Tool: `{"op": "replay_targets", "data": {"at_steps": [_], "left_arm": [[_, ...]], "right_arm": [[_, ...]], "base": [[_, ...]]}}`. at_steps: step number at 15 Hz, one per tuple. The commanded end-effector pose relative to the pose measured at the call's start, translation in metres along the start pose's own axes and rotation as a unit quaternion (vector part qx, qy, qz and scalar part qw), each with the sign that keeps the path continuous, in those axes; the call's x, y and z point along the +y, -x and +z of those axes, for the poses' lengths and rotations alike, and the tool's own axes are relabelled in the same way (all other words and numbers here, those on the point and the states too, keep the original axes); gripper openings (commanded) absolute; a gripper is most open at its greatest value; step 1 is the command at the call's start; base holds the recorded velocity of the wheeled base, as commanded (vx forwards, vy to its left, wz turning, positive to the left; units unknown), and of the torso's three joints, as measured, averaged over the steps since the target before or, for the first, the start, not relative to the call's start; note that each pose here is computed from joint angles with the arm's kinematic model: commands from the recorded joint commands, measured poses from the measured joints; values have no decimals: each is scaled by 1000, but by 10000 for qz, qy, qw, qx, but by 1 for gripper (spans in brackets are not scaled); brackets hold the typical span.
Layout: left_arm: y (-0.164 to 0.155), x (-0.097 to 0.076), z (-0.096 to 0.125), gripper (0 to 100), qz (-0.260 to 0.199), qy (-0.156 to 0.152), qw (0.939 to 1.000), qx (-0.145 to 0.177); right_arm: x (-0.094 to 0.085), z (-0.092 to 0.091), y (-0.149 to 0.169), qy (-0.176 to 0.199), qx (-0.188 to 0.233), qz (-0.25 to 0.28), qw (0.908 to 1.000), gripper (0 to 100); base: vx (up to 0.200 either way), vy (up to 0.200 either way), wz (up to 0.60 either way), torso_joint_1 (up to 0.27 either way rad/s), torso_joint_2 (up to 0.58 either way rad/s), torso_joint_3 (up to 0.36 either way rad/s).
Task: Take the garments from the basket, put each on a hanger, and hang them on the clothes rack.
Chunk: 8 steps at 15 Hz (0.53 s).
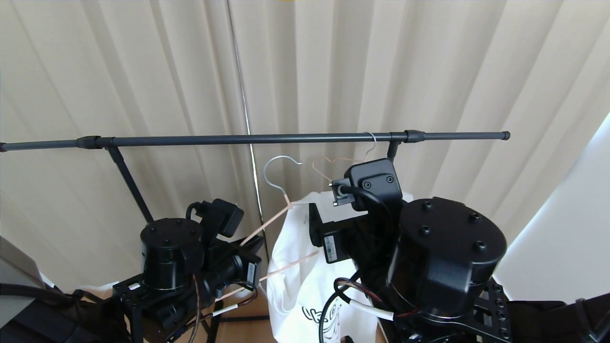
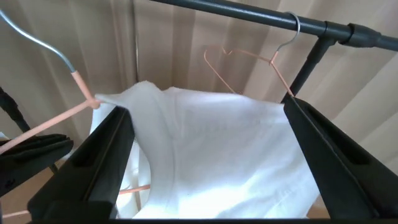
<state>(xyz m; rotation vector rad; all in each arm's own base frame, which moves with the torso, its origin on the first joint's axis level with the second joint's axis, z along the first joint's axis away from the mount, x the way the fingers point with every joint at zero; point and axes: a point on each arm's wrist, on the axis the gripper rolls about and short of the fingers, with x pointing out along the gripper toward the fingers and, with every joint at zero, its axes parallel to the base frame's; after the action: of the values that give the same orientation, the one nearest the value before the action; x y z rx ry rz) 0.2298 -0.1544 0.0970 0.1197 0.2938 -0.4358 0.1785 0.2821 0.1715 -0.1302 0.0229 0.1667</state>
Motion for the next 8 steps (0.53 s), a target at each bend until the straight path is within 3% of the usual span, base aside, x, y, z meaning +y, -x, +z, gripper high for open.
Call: {"op": "replay_targets", "data": {"at_steps": [1,2,5,7,8], "left_arm": [[0,2,-1,0,17,14,10000,-22],[1,2,0,0,2,19,10000,-53],[10,1,-3,0,-81,-49,10000,-24],[19,2,-5,0,-242,-68,9997,-3],[26,3,-6,0,-396,-113,9992,2]], "right_arm": [[-16,7,8,193,-10,223,9996,100],[-25,7,8,313,35,360,9989,100],[-95,37,0,812,257,1111,9901,100],[-135,57,1,994,652,1998,9726,100],[-150,66,2,1108,885,2472,9585,100]], "base": [[0,0,0,0,0,0],[0,0,0,0,0,0],[0,0,0,0,0,0],[0,0,0,0,0,0],[0,0,0,0,0,0]]}}
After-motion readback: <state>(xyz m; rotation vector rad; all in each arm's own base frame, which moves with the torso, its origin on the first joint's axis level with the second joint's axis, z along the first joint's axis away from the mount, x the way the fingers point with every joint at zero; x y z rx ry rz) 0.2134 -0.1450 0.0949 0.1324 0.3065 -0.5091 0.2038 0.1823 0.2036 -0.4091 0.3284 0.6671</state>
